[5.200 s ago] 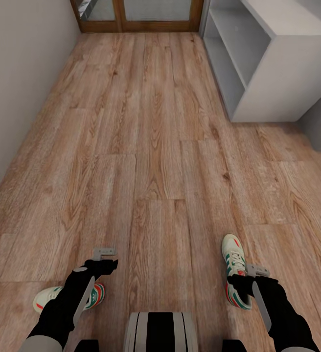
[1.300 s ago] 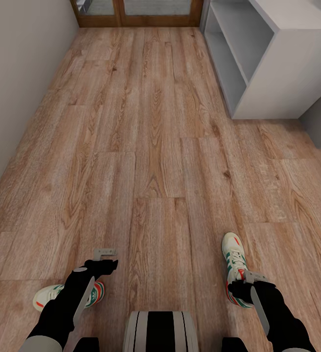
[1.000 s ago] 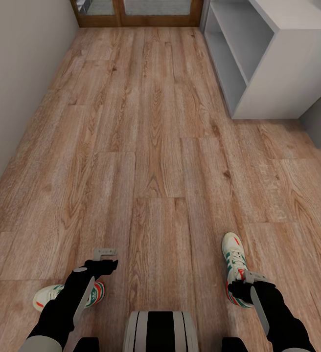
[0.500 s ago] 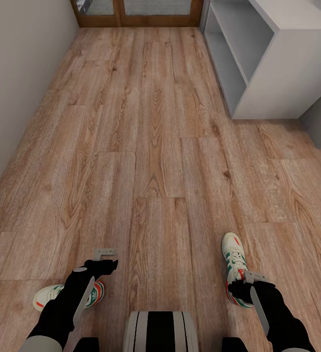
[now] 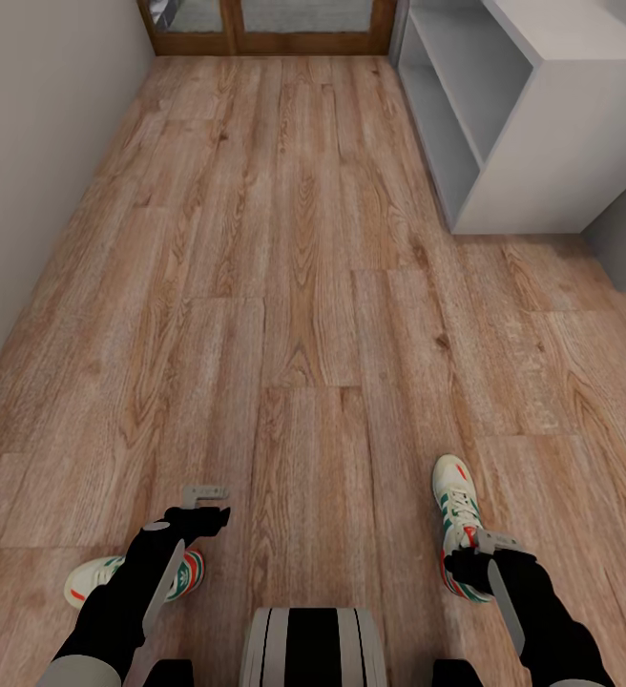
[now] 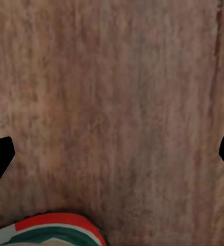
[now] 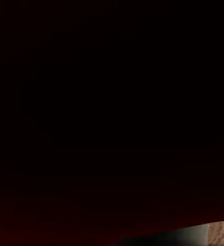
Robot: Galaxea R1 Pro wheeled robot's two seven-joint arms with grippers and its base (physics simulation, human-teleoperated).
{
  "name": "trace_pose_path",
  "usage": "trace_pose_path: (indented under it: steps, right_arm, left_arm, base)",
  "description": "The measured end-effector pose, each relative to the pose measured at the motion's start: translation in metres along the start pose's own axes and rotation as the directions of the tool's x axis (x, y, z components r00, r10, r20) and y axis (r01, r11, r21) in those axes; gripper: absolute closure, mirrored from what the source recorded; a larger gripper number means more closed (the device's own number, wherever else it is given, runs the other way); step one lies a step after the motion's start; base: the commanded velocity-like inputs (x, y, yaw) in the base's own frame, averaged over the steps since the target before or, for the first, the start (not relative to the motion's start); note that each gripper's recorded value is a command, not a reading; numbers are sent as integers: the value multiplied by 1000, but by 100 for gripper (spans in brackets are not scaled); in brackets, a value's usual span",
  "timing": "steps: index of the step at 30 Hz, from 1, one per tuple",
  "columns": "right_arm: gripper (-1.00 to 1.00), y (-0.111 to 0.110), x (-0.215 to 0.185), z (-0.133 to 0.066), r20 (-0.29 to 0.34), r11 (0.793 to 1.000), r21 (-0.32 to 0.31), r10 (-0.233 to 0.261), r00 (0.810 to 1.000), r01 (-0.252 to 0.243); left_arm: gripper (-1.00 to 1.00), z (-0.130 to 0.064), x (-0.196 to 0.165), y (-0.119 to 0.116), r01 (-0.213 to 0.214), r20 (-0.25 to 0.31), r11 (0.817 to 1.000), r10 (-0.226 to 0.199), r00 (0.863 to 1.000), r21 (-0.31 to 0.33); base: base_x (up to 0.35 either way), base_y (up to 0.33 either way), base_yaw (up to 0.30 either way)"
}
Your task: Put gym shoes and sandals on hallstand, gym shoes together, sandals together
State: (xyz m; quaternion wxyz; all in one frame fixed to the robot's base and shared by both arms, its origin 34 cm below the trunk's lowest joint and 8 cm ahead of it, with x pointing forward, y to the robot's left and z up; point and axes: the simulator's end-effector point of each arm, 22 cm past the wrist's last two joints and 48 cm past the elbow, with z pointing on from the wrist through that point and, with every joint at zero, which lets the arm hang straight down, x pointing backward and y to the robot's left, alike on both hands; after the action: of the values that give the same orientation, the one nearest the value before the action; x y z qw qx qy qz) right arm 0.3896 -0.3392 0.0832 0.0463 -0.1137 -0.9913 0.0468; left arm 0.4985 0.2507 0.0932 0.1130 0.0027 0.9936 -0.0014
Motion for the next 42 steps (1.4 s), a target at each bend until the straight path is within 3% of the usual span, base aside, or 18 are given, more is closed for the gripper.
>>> trace_pose_path:
  steps: [4,28,42]
  right_arm:
    - [100,2,4,-2,-8,1000,-8,5,1000,-5]
    - [100,8,-41,-51,116,999,-39,17,993,-13]
    - [100,11,-60,-74,182,999,-53,21,983,-12]
  left_arm:
    - [-100,-6,-8,0,0,16,1000,0,1000,0]
    - [-100,-53,-67,0,0,144,1000,0,990,0]
    - [-100,-74,-83,-3,-2,187,1000,2,982,0]
  base:
    - [0,0,0]
    - [0,0,0]
    - [0,0,0]
